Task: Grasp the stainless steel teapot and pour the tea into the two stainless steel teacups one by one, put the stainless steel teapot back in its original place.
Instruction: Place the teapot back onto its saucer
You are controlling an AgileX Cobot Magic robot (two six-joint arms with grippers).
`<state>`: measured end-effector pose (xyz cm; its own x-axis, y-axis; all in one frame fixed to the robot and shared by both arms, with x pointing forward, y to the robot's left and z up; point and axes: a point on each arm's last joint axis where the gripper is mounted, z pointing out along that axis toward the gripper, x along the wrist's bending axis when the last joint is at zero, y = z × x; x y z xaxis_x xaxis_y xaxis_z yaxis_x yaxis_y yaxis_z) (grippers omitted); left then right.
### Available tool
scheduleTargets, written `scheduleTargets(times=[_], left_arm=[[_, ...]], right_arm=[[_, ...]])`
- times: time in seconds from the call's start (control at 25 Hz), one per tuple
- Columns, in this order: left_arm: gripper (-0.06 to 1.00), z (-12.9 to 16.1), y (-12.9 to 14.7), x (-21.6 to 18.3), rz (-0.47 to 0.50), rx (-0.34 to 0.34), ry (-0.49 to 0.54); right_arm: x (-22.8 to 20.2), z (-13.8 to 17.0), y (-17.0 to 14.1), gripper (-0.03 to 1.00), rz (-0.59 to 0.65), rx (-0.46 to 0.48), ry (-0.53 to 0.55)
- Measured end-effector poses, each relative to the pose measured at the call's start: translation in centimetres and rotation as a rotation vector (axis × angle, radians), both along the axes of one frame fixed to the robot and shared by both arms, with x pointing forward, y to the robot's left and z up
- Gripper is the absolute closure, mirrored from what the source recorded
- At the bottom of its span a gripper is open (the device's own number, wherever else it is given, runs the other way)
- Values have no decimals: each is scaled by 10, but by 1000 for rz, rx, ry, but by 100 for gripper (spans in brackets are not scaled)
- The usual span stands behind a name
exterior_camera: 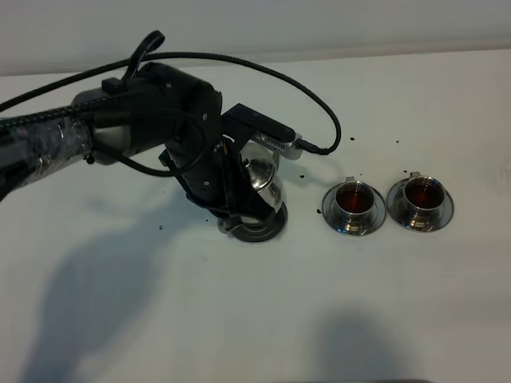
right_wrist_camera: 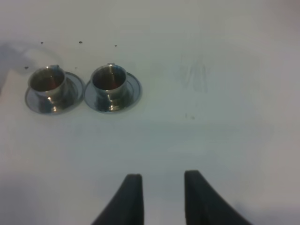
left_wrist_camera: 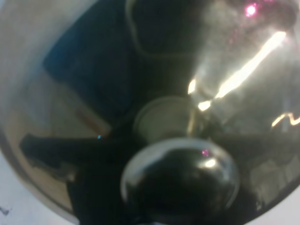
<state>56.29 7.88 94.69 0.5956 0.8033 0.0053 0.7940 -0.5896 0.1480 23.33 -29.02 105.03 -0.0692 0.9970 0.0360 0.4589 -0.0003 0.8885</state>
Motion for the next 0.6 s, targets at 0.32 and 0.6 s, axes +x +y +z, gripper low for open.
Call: scheduleTargets(times=[0.32,0.6], left_arm=[[72,-10,3,-4,4,-3,-3],[72,-11,3,-5,5,2,5]], right_arm=[[0,0,0,76,-1,1,0],[0,0,0,76,-1,1,0]])
